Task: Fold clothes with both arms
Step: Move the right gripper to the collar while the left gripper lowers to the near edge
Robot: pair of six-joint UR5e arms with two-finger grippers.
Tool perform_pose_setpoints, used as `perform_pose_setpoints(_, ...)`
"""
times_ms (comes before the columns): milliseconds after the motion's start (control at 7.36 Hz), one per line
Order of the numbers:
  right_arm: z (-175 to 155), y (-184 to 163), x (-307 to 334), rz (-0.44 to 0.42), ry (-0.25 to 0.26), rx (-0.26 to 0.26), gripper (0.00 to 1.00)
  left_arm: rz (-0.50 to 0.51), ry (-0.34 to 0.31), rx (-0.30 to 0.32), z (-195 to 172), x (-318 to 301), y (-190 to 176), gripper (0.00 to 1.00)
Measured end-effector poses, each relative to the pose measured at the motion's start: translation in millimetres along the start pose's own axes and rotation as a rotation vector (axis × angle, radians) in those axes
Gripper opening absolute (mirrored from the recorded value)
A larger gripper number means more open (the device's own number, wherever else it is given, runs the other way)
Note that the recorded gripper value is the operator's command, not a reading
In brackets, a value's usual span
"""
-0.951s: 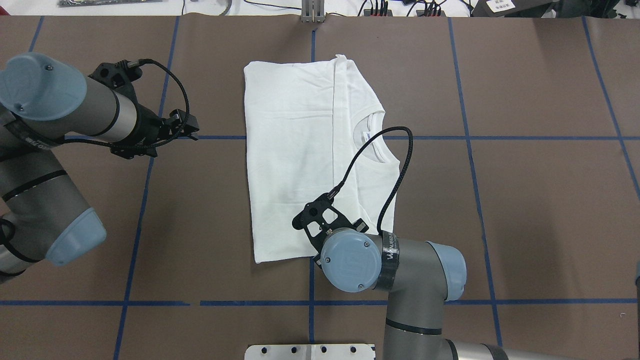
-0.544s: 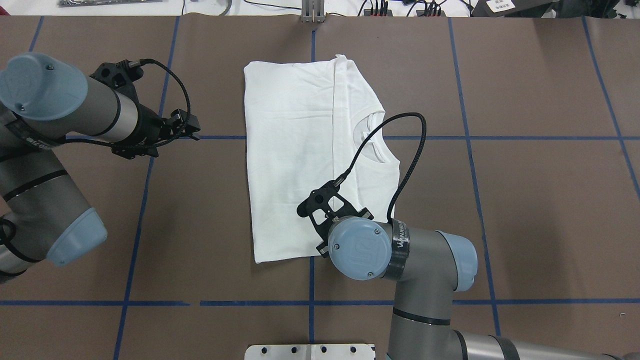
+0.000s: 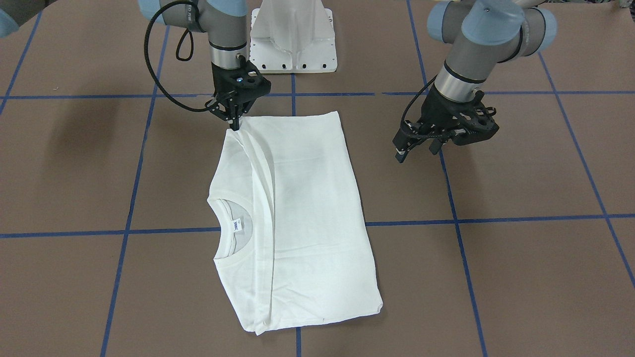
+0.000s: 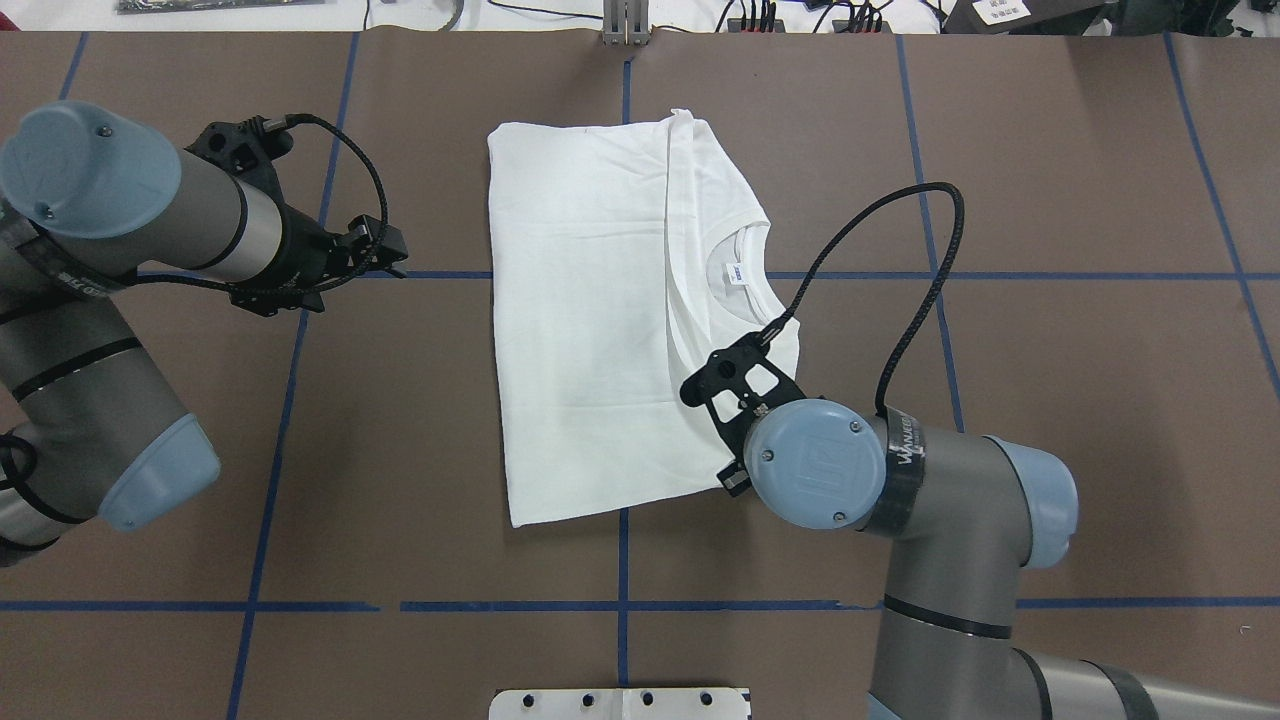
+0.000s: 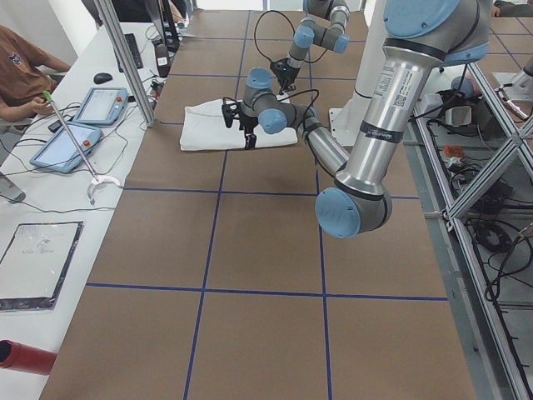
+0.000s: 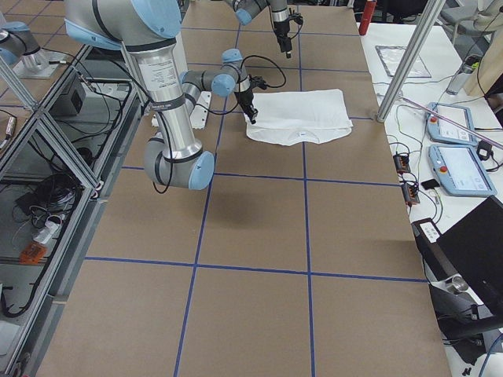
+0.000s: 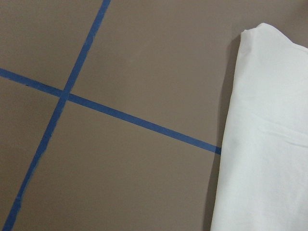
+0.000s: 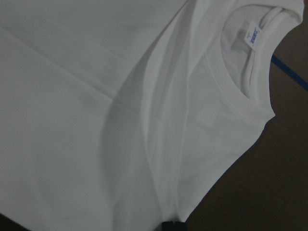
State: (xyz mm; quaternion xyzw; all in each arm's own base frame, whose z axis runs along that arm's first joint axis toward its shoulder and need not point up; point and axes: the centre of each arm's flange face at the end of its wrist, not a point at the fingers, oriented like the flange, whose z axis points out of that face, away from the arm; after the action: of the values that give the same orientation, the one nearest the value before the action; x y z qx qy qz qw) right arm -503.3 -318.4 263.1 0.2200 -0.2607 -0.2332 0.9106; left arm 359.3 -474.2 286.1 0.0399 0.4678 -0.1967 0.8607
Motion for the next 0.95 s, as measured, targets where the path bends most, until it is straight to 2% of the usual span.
perform_pose_setpoints(136,7.5,15.1,12.7,0.002,0.021,-0.028,0.99,0.001,0.003,0.001,-0.6,1.9,0.1,1.0)
perform_pose_setpoints(408,16.9,27.3,25.4,0.019,0.042,-0.052,1.0,0.006,0.006,0.002,-0.3,5.8,0.7,1.0)
perform_pose_setpoints(679,8.5,11.9,36.6,0.071,0.038,-0.023,1.0,0.01,0.01,0.001,-0.7,10.2,1.3,1.0)
perform_pose_setpoints(951,-6.6,-22.5,45.7,0.119,0.025,0.027,1.0,0.021,0.013,0.0,-1.5,11.4,2.0,1.0)
